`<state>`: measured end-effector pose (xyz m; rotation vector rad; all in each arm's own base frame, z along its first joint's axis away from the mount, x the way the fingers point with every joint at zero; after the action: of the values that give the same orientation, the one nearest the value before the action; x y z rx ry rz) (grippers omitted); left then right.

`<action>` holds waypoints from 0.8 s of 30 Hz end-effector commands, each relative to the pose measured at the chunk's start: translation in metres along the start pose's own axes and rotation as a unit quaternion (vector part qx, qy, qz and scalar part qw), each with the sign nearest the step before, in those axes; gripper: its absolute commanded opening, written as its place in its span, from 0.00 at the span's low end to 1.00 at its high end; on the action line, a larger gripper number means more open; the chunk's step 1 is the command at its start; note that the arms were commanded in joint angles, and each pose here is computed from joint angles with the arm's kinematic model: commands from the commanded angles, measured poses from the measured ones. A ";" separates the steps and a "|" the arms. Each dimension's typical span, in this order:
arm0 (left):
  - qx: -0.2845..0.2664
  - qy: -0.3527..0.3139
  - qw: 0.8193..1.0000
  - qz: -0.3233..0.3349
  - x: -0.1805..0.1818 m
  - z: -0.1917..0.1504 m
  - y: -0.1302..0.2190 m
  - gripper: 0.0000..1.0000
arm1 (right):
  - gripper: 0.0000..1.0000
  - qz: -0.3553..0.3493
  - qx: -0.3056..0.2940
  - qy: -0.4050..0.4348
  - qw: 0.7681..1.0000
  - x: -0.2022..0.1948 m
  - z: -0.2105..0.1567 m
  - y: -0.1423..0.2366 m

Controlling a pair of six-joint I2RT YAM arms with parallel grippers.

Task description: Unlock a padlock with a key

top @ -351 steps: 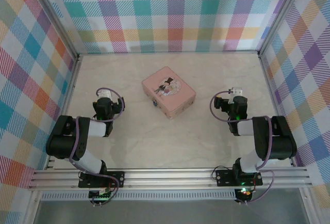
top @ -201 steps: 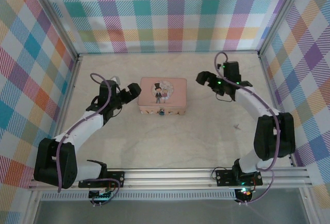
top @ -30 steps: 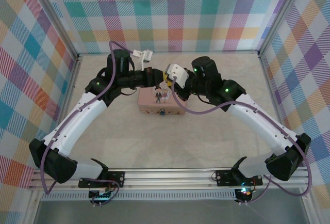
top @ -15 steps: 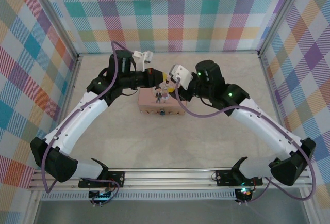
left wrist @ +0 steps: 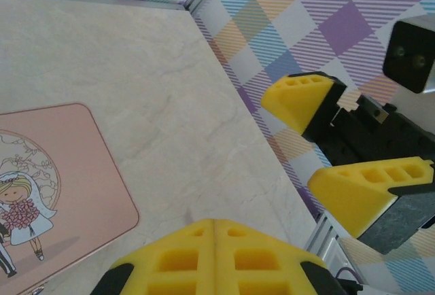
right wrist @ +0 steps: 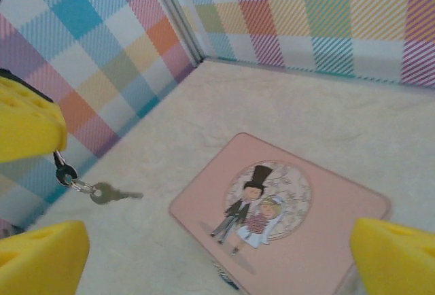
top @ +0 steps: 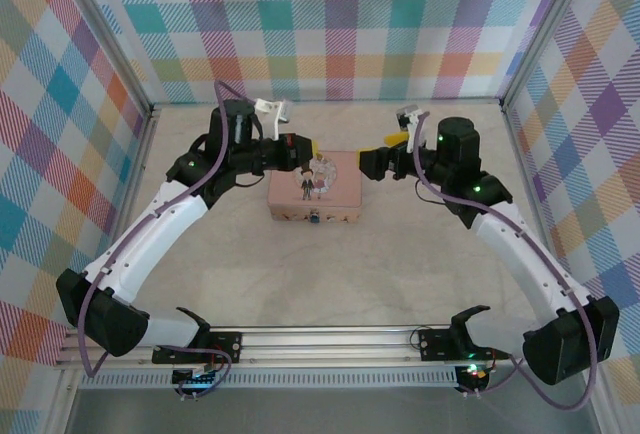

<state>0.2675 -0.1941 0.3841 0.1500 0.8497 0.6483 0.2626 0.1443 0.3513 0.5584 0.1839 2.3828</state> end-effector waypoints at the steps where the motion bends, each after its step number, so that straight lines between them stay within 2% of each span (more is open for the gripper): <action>1: -0.008 -0.011 1.000 -0.002 0.000 -0.002 -0.001 0.00 | 1.00 0.060 -0.031 -0.071 0.995 0.002 0.008 -0.004; 3: -0.008 -0.008 1.000 -0.002 0.002 -0.002 -0.002 0.00 | 1.00 0.059 -0.039 -0.114 0.991 -0.010 0.005 -0.007; 7: -0.014 -0.002 1.000 -0.003 0.005 -0.003 -0.006 0.00 | 1.00 0.116 -0.060 -0.169 0.977 -0.026 0.000 -0.011; 13: -0.037 0.005 0.999 -0.025 0.004 -0.001 -0.009 0.00 | 0.94 0.202 -0.096 -0.227 0.948 -0.030 -0.001 -0.019; 17: -0.046 0.017 0.998 -0.046 0.002 0.001 -0.011 0.00 | 0.83 0.243 -0.134 -0.251 0.927 -0.033 -0.006 -0.021; 24: -0.064 0.041 0.993 -0.089 -0.005 0.006 -0.011 0.00 | 0.72 0.287 -0.146 -0.261 0.910 -0.033 -0.015 -0.033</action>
<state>0.2783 -0.2019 0.3742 0.0022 0.8940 0.6082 0.3085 0.1453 0.3008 1.2646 -0.5367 2.4886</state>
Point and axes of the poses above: each hand's point on the last joint's axis, 136 mm out from that joint toward the fingers, its own y axis back along the fingers, its own x axis along the line the jaws close on, z = x × y, the point moved 10 cm from there along y, back along the fingers, and after that the axes turned 3 degrees about y, right-handed, at the moved point
